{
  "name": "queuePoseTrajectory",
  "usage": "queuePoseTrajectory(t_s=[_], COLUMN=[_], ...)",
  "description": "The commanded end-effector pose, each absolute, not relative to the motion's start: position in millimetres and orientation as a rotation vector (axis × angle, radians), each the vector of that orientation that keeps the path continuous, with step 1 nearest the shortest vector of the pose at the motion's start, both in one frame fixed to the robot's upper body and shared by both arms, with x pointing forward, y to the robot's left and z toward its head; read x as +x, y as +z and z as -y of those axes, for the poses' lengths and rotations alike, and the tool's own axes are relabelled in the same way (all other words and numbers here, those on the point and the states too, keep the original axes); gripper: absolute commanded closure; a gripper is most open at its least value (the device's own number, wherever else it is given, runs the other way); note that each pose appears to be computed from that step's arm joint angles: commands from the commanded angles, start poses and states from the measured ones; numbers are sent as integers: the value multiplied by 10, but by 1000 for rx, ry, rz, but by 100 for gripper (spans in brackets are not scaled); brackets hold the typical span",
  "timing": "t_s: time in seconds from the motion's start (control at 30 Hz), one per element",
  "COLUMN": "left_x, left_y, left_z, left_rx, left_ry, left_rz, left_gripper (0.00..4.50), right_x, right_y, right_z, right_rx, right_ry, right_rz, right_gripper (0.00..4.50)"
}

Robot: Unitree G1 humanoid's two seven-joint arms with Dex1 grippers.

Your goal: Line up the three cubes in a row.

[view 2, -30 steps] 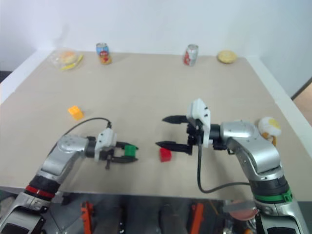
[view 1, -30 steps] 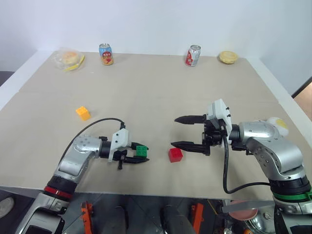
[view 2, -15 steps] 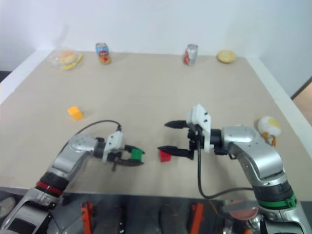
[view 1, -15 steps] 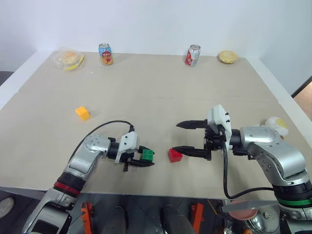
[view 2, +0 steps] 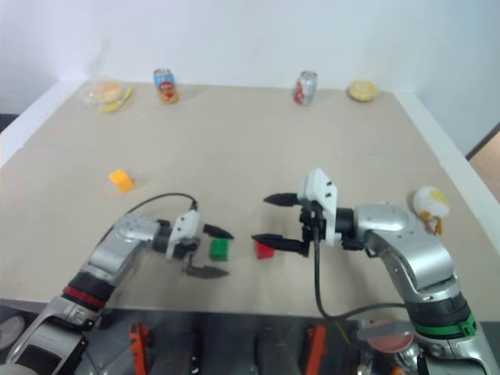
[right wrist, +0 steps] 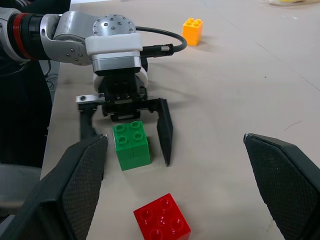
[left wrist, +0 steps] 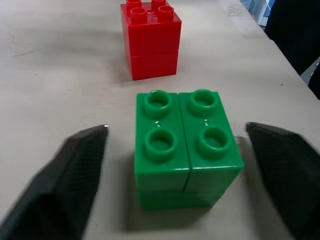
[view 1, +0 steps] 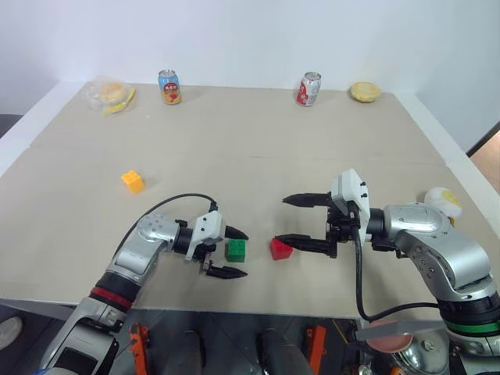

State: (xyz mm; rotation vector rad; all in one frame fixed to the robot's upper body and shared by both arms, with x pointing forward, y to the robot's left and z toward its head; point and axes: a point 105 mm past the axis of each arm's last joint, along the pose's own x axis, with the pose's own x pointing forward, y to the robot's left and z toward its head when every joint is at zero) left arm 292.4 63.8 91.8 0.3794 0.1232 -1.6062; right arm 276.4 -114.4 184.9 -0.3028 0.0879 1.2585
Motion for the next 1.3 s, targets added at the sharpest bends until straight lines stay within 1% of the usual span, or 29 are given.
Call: queuePoseTrajectory(t_s=[0.03,0.17,0.23,0.3,0.37,0.47,0.53,0.7,0.93,1.13,1.3], left_x=[2928,2975,3050,3178,3374,3591,3653,3652,3787,3907,4026], left_y=[1184,1498,1725,1937,2099,2114,2061,1922,1766,1661,1469], left_z=[-613,-663,-759,-886,-1122,-1528,-1751,-2071,-2617,-2857,-2879], left_rx=[403,331,243,165,100,84,74,94,158,164,169], left_ry=[-1603,-1513,-1404,-1250,-1027,-707,-568,-532,-494,-464,-461], left_rz=[-10,75,118,173,218,224,209,161,65,8,-85], left_gripper=[3,3,3,3,3,3,3,3,3,3,3], right_x=[2740,2726,2728,2775,2852,2946,2971,3016,3069,3054,3041], right_y=[2016,2060,2159,2275,2369,2431,2442,2393,2333,2318,2319], right_z=[1146,1138,1121,1098,1020,858,745,520,466,500,529], right_rx=[-323,-299,-256,-219,-197,-166,-145,-133,-161,-157,-150], right_ry=[1259,1267,1266,1244,1216,1199,1219,1301,1327,1301,1273], right_rz=[-20,-4,40,91,143,188,203,196,186,186,189], right_gripper=[0,0,0,0,0,0,0,0,0,0,0])
